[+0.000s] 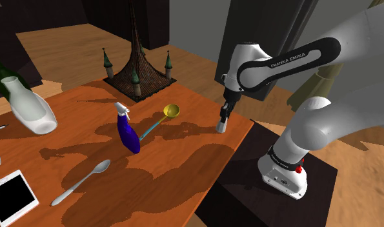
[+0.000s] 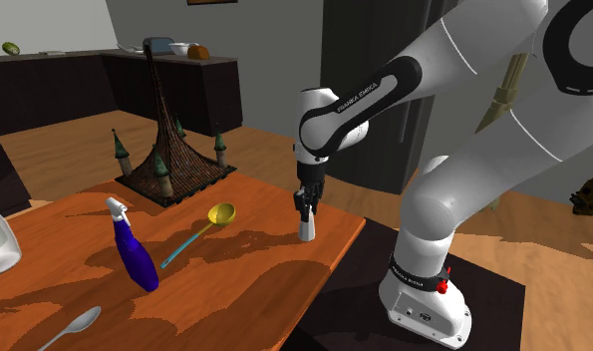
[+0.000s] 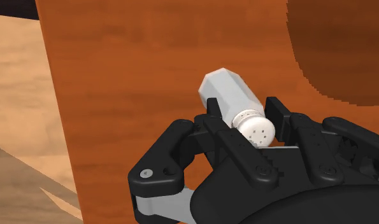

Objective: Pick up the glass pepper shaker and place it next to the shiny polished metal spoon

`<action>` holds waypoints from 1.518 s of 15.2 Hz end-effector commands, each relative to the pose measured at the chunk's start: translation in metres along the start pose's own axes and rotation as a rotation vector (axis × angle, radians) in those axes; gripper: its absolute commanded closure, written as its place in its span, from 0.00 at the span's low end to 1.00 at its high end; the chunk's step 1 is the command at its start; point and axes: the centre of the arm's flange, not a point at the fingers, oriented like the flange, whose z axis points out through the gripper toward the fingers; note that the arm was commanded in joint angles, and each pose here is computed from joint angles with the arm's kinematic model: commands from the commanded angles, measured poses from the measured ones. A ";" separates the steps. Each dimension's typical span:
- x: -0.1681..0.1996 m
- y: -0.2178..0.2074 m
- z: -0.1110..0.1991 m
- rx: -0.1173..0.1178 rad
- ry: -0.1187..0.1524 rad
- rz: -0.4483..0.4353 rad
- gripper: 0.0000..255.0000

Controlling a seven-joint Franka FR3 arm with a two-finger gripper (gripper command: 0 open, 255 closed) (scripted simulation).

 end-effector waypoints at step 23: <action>-0.005 -0.012 -0.104 0.000 -0.001 0.000 1.00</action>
